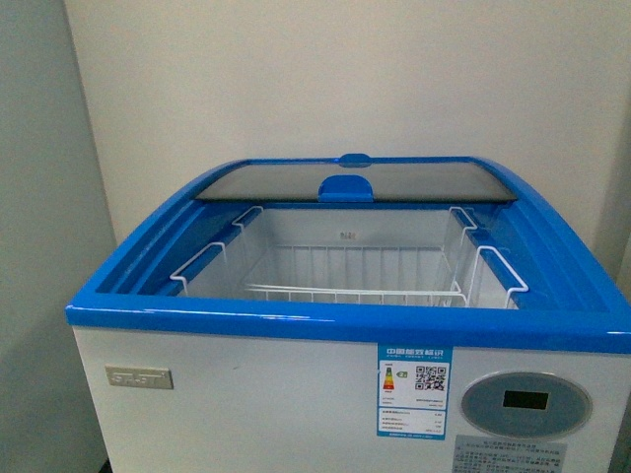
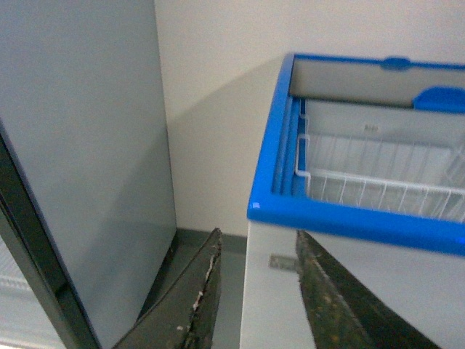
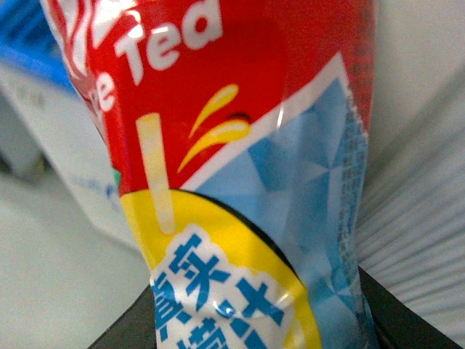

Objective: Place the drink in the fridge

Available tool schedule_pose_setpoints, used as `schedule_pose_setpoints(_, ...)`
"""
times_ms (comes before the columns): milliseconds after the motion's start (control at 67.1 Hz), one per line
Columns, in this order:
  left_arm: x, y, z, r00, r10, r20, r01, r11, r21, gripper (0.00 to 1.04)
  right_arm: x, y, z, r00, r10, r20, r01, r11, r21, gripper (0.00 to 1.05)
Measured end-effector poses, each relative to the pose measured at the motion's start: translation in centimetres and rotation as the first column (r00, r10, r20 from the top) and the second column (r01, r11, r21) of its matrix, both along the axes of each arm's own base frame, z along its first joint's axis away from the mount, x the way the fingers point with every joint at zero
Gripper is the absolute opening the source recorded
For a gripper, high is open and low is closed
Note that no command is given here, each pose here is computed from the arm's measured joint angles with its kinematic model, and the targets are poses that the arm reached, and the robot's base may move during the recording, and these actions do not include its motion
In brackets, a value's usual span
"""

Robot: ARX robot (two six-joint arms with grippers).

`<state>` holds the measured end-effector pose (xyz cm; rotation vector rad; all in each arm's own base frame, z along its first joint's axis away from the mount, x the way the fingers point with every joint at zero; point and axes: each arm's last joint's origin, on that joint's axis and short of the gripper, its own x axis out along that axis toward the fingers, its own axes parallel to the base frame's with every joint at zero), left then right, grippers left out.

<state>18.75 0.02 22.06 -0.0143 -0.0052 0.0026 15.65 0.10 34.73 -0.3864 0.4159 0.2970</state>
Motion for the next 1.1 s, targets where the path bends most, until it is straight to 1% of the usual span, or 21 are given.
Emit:
schedule_pose_setpoints(45,-0.4,0.0,-0.9,1.0,-0.003,-0.021,0.003,1.0,0.002,0.26,1.7,0.3,0.2,0.997,0.071,0.01,-0.069,0.993,-0.091,0.41)
schedule_pose_setpoints(60,-0.5,0.0,-1.1,1.0,-0.003,-0.026,0.003,1.0,0.002,0.24,2.8,0.5,0.4,0.994,0.11,0.022,-0.105,0.981,-0.164,0.41)
schedule_pose_setpoints(89,-0.7,0.0,-1.3,1.0,-0.003,-0.029,0.003,1.0,0.003,0.21,3.9,0.7,0.7,0.991,0.129,0.032,-0.119,0.969,-0.217,0.41)
schedule_pose_setpoints(119,-1.0,0.0,-1.6,1.0,-0.003,-0.03,0.003,1.0,0.003,0.16,5.1,0.9,1.0,0.986,0.161,0.044,-0.142,0.946,-0.292,0.41)
schedule_pose_setpoints(149,-1.4,0.0,-1.7,1.0,-0.003,-0.023,0.003,1.0,0.003,0.09,7.7,1.4,1.4,0.979,0.2,0.042,-0.167,0.901,-0.401,0.41)
schedule_pose_setpoints(179,-1.5,0.0,-1.8,1.0,-0.003,-0.018,0.003,1.0,0.003,0.07,9.0,1.6,1.5,0.977,0.209,0.033,-0.173,0.881,-0.44,0.41)
schedule_pose_setpoints(194,-1.7,0.0,-1.8,1.0,-0.002,-0.013,0.002,1.0,0.003,0.03,9.6,1.7,1.4,0.975,0.222,0.025,-0.184,0.862,-0.472,0.41)
schedule_pose_setpoints(209,-1.8,0.0,-1.8,1.0,-0.003,-0.01,0.003,1.0,0.001,0.02,10.3,1.9,1.4,0.973,0.229,0.017,-0.191,0.847,-0.496,0.41)
schedule_pose_setpoints(224,-1.9,0.0,-1.8,1.0,-0.003,-0.007,0.003,1.0,0.002,0.03,10.9,2.0,1.3,0.971,0.237,0.009,-0.199,0.832,-0.518,0.41)
schedule_pose_setpoints(253,-2.0,0.0,-1.9,1.0,-0.002,-0.005,0.002,1.0,0.005,0.03,12.6,2.5,1.0,0.964,0.265,-0.015,-0.224,0.784,-0.579,0.41)
schedule_pose_setpoints(268,-2.1,0.0,-1.9,1.0,-0.003,-0.003,0.003,1.0,0.004,0.03,13.2,2.6,0.8,0.963,0.27,-0.02,-0.229,0.774,-0.59,0.41)
schedule_pose_setpoints(298,-2.4,0.0,-2.2,1.0,-0.003,-0.003,0.003,1.0,0.005,0.03,15.3,3.4,0.3,0.949,0.312,-0.044,-0.261,0.7,-0.665,0.41)
schedule_pose_setpoints(328,-2.7,0.0,-2.4,1.0,-0.003,-0.004,0.003,1.0,0.005,0.03,17.3,4.3,-0.2,0.937,0.343,-0.063,-0.283,0.642,-0.713,0.41)
schedule_pose_setpoints(343,-2.9,0.0,-2.6,1.0,-0.003,-0.007,0.003,1.0,0.005,0.03,18.1,4.7,-0.4,0.933,0.352,-0.073,-0.292,0.622,-0.726,0.41)
schedule_pose_setpoints(417,-3.3,0.0,-3.0,1.0,-0.003,-0.01,0.003,1.0,0.006,0.03,20.3,6.0,-1.5,0.925,0.366,-0.104,-0.315,0.583,-0.749,0.41)
schedule_pose_setpoints(522,-3.8,0.0,-3.3,1.0,-0.003,-0.01,0.003,1.0,0.006,0.03,22.4,7.4,-2.8,0.927,0.353,-0.124,-0.317,0.565,-0.762,0.41)
schedule_pose_setpoints(671,-4.5,0.0,-3.7,1.0,-0.003,-0.008,0.003,1.0,0.006,0.03,24.3,8.5,-5.3,0.934,0.324,-0.15,-0.314,0.547,-0.776,0.41)
schedule_pose_setpoints(880,-5.3,0.0,-4.2,1.0,-0.003,-0.01,0.003,1.0,0.006,0.03,26.1,9.0,-8.3,0.942,0.292,-0.167,-0.308,0.548,-0.778,0.41)
schedule_pose_setpoints(1074,-5.9,0.0,-4.6,1.0,-0.003,0.005,0.003,1.0,0.006,0.03,27.0,9.7,-9.9,0.94,0.299,-0.163,-0.309,0.546,-0.779,0.42)
schedule_pose_setpoints(1103,-6.0,0.0,-4.8,1.0,-0.003,0.007,0.003,1.0,0.006,0.03,27.1,9.7,-10.0,0.939,0.303,-0.161,-0.31,0.546,-0.779,0.45)
